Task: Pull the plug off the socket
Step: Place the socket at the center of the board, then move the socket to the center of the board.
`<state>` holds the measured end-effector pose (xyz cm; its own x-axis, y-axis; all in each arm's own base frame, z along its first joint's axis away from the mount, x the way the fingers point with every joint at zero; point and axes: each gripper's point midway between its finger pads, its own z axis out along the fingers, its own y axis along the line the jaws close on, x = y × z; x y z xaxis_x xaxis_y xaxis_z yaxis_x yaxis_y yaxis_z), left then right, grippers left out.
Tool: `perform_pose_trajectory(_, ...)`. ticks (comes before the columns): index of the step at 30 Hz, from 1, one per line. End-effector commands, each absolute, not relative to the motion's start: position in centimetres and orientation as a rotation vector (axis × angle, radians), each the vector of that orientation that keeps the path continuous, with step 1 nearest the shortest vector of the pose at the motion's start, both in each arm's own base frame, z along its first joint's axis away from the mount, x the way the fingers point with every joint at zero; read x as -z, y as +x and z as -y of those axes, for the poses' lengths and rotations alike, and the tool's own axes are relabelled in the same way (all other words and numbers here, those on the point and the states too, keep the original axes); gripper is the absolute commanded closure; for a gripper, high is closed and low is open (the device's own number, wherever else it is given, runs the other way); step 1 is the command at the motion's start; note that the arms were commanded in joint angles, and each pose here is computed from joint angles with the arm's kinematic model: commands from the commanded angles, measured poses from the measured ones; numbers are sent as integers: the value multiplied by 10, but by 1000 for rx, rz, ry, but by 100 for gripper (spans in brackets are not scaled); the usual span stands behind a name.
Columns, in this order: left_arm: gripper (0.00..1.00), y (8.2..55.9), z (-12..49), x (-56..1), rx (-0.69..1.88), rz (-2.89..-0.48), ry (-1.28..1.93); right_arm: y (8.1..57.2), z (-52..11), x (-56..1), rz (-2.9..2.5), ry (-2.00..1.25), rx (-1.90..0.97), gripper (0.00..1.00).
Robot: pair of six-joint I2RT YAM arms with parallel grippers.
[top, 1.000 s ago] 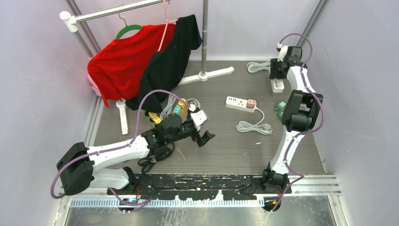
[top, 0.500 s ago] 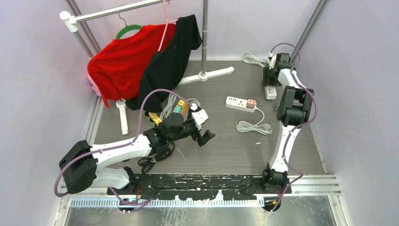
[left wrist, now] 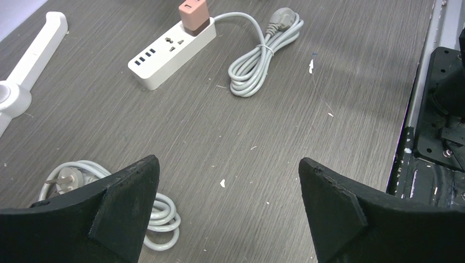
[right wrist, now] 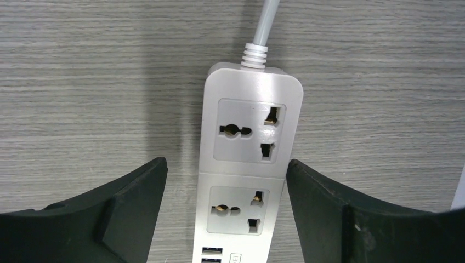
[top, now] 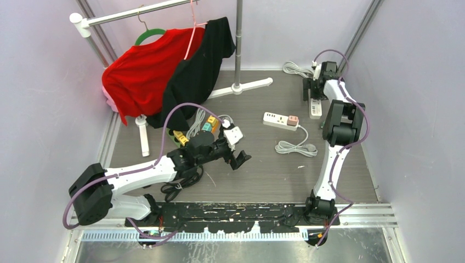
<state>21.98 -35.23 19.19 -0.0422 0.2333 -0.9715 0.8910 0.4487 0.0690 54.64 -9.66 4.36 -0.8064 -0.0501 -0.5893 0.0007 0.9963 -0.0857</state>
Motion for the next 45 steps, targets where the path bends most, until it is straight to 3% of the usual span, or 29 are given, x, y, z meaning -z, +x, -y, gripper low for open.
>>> perform_pose_trajectory(1,4,224,359,-229,755,-1486,970,559,94,-91,-2408,-64,97,14)
perform_pose_trajectory(12,4,221,359,-247,780,-1454,950,534,83,-173,-2309,-138,-20,8)
perform_pose_trajectory(24,4,221,363,-260,818,-1441,929,440,-24,-239,-2165,-644,-659,6)
perform_pose_trajectory(34,4,219,364,-256,828,-1448,931,399,-47,-219,-2093,-1015,-719,5)
perform_pose_trajectory(45,4,220,360,-252,826,-1460,910,405,-56,-146,-2229,-1380,-381,0)
